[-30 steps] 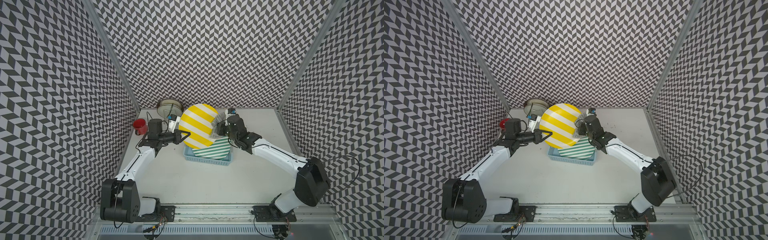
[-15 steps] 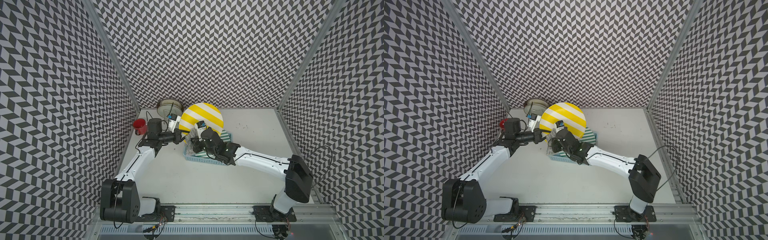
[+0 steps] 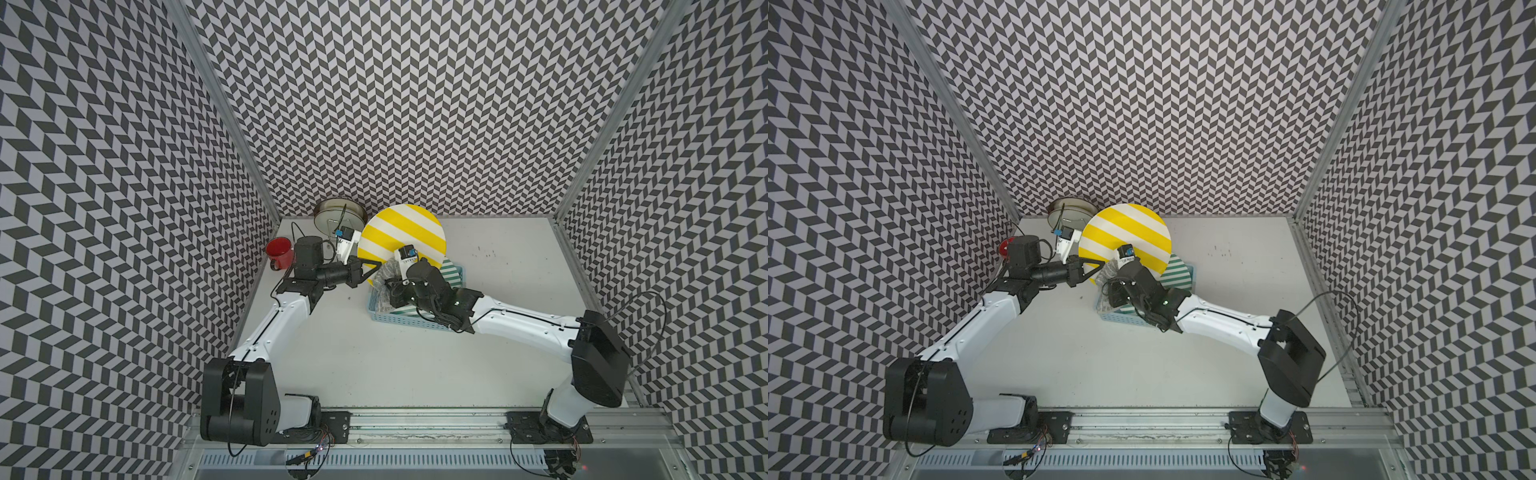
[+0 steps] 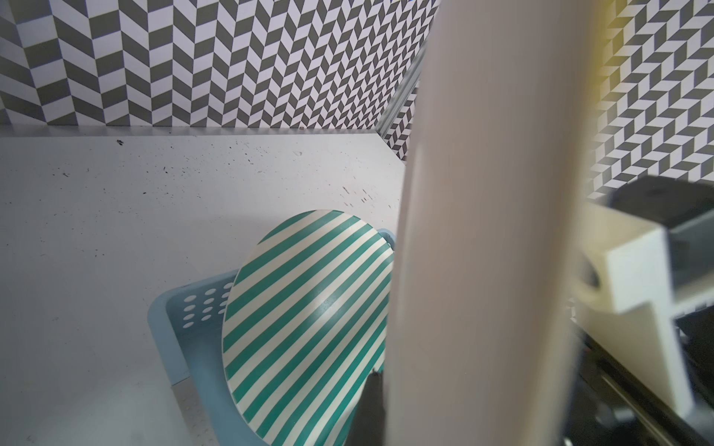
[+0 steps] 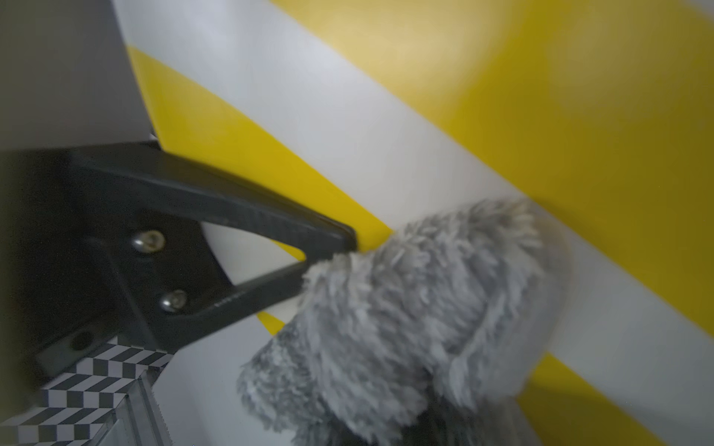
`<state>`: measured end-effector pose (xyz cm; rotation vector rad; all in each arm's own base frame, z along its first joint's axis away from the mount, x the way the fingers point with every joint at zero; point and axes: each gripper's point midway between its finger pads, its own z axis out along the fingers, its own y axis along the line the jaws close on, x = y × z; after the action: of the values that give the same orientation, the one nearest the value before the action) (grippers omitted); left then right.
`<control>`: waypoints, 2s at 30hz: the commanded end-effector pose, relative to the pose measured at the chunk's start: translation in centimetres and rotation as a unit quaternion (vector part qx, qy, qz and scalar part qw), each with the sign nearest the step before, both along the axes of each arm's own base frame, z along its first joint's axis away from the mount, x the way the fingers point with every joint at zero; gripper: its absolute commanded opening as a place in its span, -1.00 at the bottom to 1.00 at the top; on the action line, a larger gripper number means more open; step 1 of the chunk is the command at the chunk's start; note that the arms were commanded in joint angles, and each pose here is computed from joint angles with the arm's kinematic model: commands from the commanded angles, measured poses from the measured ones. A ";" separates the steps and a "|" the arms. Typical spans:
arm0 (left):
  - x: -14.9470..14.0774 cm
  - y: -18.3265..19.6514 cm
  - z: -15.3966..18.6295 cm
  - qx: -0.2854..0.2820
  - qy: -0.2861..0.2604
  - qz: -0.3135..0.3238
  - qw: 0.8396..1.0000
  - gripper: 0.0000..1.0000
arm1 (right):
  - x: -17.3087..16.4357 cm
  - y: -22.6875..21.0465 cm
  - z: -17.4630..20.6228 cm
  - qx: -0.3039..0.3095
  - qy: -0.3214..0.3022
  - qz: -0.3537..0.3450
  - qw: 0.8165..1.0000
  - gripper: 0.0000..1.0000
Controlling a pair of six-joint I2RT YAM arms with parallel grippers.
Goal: Wipe the wet plate dry
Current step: Wipe the plate with towel.
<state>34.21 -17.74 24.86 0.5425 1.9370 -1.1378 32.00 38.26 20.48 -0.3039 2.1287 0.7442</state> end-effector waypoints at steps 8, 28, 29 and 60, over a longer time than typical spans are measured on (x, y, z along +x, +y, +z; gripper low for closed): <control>-2.4 -1.9 4.8 -0.028 -0.076 -0.084 0.993 -1.00 | 5.6 -17.2 -1.2 0.001 0.031 -0.195 0.980 -1.00; -9.8 -3.6 4.2 0.214 -0.236 -0.284 0.904 -1.00 | 4.5 -20.7 15.1 0.146 -0.105 0.013 0.984 -1.00; -10.4 -4.0 3.9 0.216 -0.233 -0.295 0.901 -1.00 | 4.0 -19.6 15.2 0.157 -0.105 0.052 0.981 -1.00; -15.3 -9.2 1.6 0.222 -0.232 -0.384 0.865 -1.00 | -8.6 -5.1 11.7 0.220 0.038 0.495 0.840 -1.00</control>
<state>18.84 -26.11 24.70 1.8024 1.6275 -0.8414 24.31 33.22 30.92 -1.0941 1.7710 1.7939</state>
